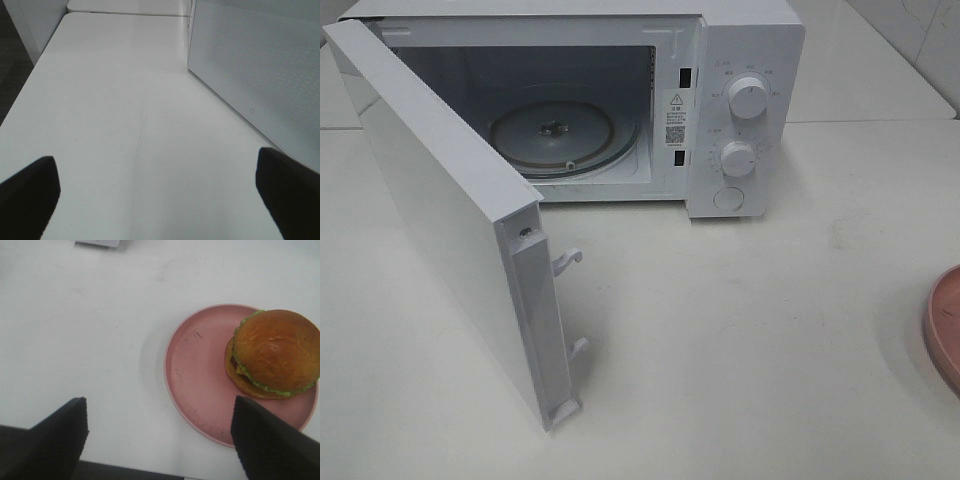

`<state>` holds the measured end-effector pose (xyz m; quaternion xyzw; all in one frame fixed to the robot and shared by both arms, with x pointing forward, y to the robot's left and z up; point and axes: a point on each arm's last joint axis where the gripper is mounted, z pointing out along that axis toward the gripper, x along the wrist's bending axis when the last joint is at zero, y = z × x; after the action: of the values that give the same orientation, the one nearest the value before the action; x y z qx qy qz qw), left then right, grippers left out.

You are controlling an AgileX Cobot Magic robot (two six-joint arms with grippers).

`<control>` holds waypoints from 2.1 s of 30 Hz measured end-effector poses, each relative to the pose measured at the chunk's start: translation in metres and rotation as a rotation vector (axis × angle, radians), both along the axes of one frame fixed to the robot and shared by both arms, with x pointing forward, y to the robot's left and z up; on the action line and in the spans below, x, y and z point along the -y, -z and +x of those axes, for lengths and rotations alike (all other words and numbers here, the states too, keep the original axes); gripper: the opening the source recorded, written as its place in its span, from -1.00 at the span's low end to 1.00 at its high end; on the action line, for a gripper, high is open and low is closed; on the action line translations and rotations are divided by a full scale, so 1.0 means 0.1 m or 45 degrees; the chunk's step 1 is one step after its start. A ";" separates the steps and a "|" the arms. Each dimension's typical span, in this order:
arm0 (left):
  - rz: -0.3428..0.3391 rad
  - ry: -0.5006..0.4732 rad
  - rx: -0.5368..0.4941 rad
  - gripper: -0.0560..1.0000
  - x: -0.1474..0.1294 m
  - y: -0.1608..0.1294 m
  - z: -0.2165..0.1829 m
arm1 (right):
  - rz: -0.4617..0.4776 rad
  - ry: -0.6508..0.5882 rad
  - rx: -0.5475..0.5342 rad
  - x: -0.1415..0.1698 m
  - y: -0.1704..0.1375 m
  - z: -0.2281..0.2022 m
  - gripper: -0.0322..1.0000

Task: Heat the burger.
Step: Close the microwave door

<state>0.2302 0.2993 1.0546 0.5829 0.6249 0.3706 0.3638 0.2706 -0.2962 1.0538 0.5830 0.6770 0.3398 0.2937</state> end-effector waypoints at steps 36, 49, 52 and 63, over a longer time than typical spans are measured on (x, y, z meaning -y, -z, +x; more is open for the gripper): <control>0.000 0.000 0.000 0.98 0.00 0.00 0.00 | 0.027 0.074 0.283 0.05 -0.03 -0.35 0.54; 0.000 0.000 0.000 0.98 0.00 0.00 0.00 | 0.027 0.074 0.283 0.05 -0.03 -0.35 0.54; 0.000 0.000 0.000 0.98 0.00 0.00 0.00 | 0.027 0.074 0.283 0.05 -0.03 -0.35 0.54; 0.000 0.000 0.000 0.98 0.00 0.00 0.00 | 0.027 0.074 0.283 0.05 -0.03 -0.35 0.54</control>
<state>0.2302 0.2993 1.0546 0.5829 0.6249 0.3706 0.3638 0.2355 -0.3010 1.0569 0.5642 0.6196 0.4007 0.3704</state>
